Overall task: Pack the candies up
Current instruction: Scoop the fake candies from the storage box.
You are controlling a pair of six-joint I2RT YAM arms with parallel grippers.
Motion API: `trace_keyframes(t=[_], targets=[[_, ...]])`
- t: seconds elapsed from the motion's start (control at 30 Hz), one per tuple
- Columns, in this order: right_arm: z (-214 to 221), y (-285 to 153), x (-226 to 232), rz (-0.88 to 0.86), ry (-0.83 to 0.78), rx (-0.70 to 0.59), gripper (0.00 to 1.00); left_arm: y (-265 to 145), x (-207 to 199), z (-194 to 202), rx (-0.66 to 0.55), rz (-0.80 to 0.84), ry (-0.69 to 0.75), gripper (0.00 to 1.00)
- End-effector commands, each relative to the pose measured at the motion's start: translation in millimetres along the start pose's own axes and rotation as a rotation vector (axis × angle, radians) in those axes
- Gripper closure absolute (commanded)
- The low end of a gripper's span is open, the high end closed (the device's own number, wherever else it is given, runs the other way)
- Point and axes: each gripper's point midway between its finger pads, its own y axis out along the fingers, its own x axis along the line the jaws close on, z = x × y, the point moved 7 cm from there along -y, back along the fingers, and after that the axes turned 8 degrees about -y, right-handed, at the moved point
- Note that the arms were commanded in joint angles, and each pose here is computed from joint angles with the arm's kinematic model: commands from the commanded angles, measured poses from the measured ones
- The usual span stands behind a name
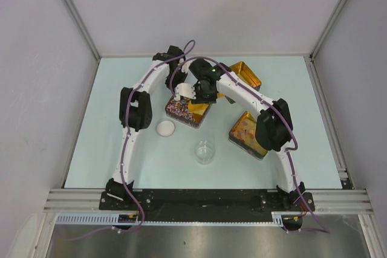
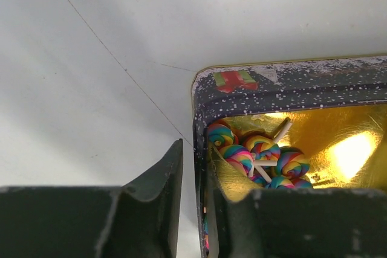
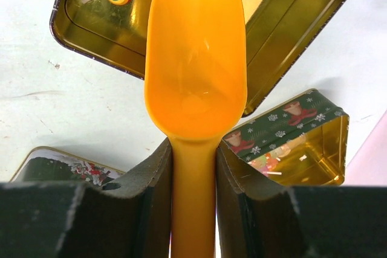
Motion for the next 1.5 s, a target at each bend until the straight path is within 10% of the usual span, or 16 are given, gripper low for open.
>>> trace_keyframes(t=[0.0, 0.17, 0.3, 1.17, 1.47], targets=[[-5.2, -27.9, -5.8, 0.064, -0.025, -0.022, 1.00, 9.8, -7.5, 0.4, 0.017, 0.003, 0.040, 0.76], [-2.4, -30.4, -6.7, 0.070, -0.023, -0.014, 1.00, 15.9, -8.9, 4.0, 0.037, 0.007, 0.053, 0.76], [1.2, -33.6, -7.9, 0.076, -0.026, 0.003, 1.00, 21.1, -11.6, 7.1, 0.053, 0.016, 0.056, 1.00], [-7.7, -0.8, -0.7, 0.067, -0.053, 0.199, 1.00, -46.5, -37.9, -14.3, -0.134, 0.111, -0.147, 1.00], [-18.5, 4.3, 9.0, -0.083, 0.016, 0.001, 1.00, -63.7, -42.4, -14.6, -0.165, 0.130, -0.171, 1.00]])
